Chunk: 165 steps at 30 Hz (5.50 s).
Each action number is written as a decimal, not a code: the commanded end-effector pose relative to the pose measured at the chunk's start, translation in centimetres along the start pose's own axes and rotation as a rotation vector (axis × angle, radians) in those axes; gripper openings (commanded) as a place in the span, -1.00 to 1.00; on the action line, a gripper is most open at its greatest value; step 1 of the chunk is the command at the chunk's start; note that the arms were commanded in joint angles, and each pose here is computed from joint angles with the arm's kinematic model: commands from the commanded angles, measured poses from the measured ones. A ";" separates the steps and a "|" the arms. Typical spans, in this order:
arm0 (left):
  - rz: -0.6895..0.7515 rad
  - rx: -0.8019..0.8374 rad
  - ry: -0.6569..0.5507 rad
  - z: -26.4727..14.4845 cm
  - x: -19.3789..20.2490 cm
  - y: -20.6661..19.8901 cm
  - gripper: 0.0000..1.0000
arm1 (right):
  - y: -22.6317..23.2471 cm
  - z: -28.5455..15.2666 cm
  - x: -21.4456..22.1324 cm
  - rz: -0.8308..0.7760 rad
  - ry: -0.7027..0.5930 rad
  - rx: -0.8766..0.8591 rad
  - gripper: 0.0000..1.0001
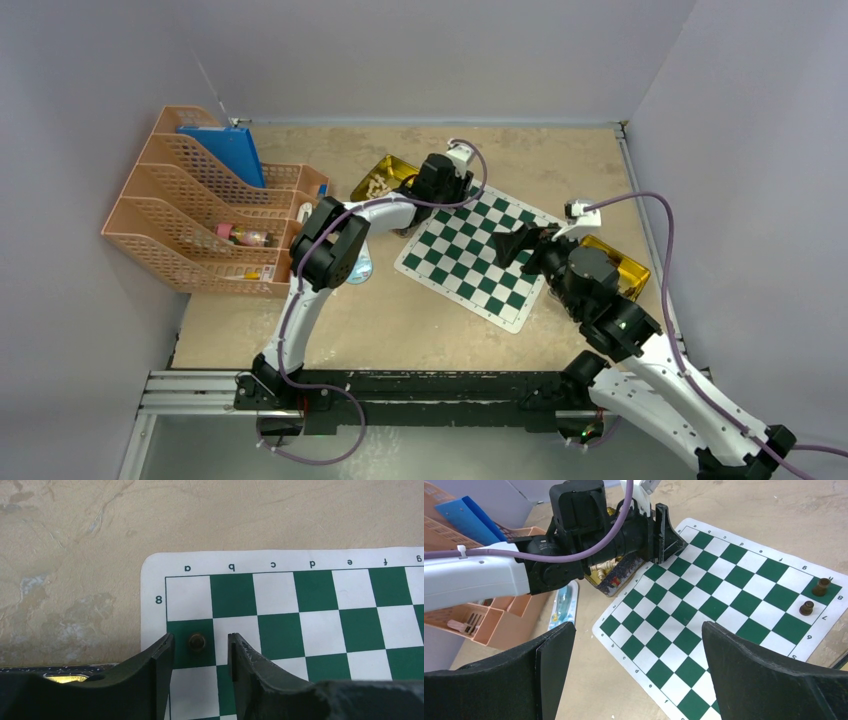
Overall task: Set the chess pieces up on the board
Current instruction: Place the chess piece on the chessboard, then pick up the chess piece from the storage box.
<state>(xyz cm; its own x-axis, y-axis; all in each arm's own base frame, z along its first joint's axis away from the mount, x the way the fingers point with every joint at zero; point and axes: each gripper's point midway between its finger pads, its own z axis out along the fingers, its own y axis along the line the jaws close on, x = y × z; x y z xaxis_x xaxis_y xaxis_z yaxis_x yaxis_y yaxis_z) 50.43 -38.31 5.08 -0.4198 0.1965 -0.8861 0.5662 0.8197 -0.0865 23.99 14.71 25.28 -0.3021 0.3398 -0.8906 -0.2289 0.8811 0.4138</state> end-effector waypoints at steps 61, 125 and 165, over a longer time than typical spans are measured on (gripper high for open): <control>-0.076 0.182 0.134 -34.9 1.2 -3.7 0.53 | -28.1 1.1 4.8 0.475 -0.027 1.191 0.40; -0.092 0.305 0.078 -38.2 -0.5 -5.9 0.54 | -32.2 1.3 9.7 0.561 0.173 1.194 -0.12; -0.083 0.291 0.052 -38.4 -1.1 -5.7 0.54 | -32.1 1.2 7.6 0.488 0.185 1.182 -0.16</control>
<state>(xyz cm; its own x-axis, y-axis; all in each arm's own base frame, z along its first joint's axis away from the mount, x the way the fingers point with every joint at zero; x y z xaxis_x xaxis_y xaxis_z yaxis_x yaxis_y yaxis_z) 19.82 -22.21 21.74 -0.5614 0.2077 -0.8010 0.6832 0.6625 -0.3071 30.37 -9.34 3.75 -0.2766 0.7680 -0.5777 0.8487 0.4772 0.2281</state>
